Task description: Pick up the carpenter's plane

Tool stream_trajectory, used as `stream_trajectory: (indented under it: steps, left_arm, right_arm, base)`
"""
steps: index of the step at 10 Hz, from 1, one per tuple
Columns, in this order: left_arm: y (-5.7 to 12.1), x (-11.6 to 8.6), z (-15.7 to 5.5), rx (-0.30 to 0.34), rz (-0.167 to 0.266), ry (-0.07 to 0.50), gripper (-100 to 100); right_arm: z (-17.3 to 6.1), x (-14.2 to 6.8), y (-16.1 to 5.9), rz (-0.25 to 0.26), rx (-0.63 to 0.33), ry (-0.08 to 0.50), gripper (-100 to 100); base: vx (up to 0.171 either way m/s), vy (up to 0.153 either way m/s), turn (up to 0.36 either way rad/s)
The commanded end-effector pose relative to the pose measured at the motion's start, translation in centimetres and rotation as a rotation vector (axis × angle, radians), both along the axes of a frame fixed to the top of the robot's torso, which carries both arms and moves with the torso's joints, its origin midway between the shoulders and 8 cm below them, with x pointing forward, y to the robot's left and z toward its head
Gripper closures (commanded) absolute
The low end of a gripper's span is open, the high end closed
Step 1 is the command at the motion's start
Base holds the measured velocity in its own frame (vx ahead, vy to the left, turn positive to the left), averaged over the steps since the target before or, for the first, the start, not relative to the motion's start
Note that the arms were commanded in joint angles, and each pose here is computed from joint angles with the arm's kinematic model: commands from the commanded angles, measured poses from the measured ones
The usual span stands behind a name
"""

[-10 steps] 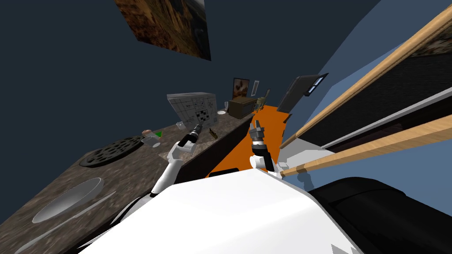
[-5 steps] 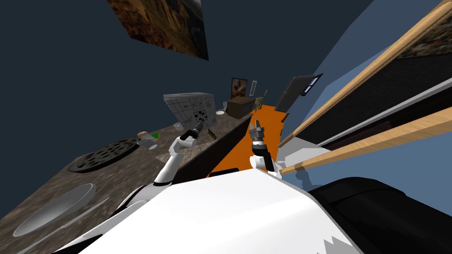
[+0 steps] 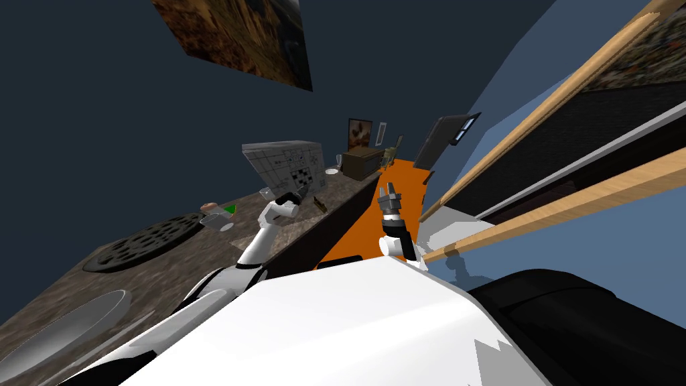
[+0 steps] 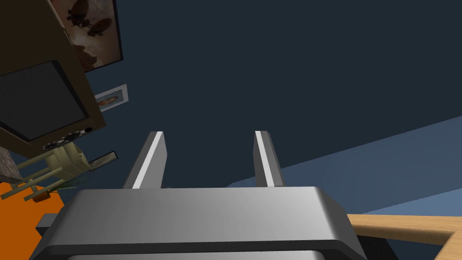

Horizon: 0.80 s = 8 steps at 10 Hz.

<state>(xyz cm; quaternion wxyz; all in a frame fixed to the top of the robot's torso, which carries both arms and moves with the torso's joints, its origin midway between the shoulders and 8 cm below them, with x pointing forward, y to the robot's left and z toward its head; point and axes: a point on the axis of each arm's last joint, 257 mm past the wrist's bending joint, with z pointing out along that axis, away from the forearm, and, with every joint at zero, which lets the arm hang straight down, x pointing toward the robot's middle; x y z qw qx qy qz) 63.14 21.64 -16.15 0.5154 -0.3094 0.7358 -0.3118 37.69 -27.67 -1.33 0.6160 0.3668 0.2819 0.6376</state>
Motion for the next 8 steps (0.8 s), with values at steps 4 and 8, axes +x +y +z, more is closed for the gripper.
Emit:
stream_trajectory:
  steps: [4,8]
  left_arm:
    - [1.8,1.8,-1.2,0.069,0.032,0.118,-100]
    - [3.3,2.8,-1.9,0.116,0.057,0.216,-100]
  right_arm:
    - [0.0,0.0,0.0,0.000,0.000,0.000,0]
    - [0.0,0.0,0.0,0.000,0.000,0.000,0]
  base:
    - [0.009,0.002,-0.082]
    - [0.006,0.003,-0.067]
